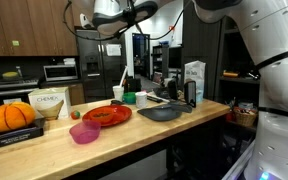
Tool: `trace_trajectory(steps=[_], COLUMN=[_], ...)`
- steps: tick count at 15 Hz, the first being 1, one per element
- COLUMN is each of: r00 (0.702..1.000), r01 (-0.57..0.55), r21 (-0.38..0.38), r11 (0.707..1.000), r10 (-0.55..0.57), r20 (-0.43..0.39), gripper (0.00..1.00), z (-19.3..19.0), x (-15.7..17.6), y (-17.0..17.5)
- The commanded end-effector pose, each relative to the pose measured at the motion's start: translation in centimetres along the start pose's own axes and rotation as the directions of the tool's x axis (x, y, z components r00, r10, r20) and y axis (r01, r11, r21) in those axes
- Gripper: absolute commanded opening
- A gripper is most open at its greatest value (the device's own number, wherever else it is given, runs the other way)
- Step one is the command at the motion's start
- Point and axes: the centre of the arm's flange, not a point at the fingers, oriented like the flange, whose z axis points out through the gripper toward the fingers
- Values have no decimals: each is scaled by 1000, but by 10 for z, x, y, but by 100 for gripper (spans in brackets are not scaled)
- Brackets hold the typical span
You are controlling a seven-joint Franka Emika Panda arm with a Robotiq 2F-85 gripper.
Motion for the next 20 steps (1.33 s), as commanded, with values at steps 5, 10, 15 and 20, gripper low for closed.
trace_trajectory(steps=[5, 10, 15, 20], r00=[980, 947, 909, 845], r01=[20, 26, 3, -57], r21=[-74, -29, 11, 55], r11=[997, 999, 1000, 997], r10=[-35, -34, 2, 78], r20=[-198, -319, -418, -529], gripper=[100, 100, 100, 100], z=[-64, -77, -78, -74], x=[-11, -5, -4, 0], y=[-77, -121, -157, -178])
